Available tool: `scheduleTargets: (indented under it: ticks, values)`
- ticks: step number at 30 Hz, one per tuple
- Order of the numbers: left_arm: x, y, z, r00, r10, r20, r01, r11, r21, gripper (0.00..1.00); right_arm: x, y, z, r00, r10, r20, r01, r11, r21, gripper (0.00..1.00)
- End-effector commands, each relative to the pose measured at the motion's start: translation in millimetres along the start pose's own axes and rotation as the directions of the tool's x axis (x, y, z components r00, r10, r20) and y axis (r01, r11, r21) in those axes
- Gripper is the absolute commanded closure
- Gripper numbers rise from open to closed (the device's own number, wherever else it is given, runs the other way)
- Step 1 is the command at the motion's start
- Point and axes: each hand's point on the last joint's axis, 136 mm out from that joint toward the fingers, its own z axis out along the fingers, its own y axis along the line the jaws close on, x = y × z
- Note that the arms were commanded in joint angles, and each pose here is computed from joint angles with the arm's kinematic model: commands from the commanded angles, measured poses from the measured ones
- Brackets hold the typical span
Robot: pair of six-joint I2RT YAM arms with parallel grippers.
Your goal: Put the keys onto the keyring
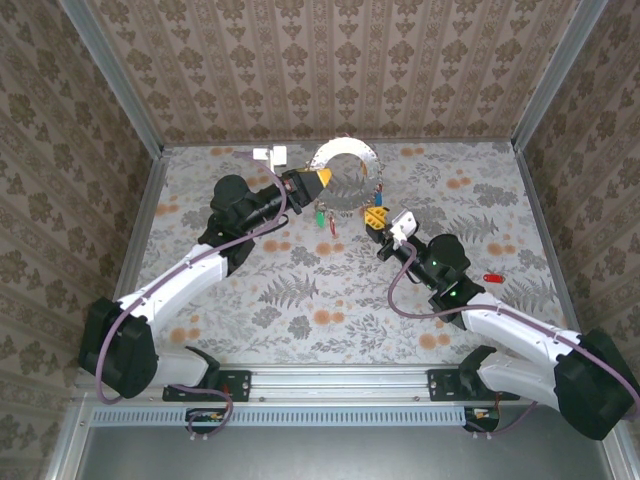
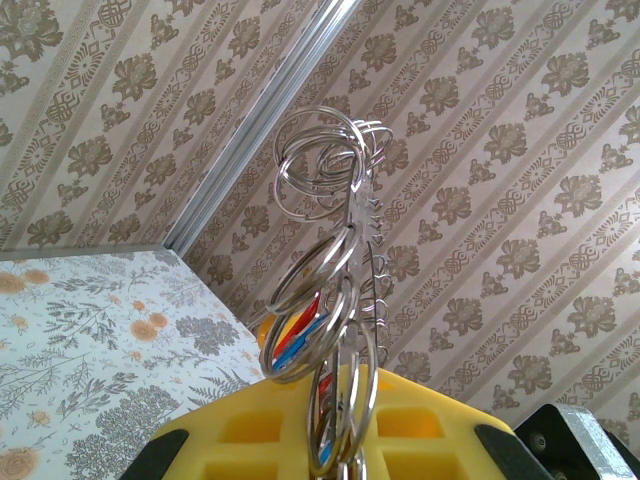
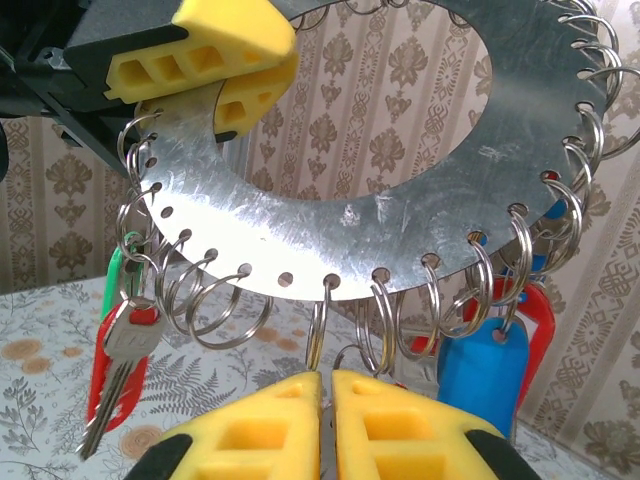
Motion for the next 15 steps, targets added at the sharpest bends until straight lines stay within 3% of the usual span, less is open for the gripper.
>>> scheduleTargets:
  ticks: [1, 15]
  values:
    - [-19.9, -27.8, -5.1, 0.997, 0.046, 0.069, -0.050, 0.996, 0.067, 1.00, -24.4, -0.6, 4.2, 0.997, 0.009, 0.078, -0.009, 1.000, -0.006, 0.86]
    - [-19.8, -27.3, -5.5, 0.996, 0.043, 0.072, -0.047, 0.997, 0.063, 1.00, -26.0, 5.0, 9.4, 0.997, -0.004, 0.079, 0.007, 0.999, -0.040, 0.79]
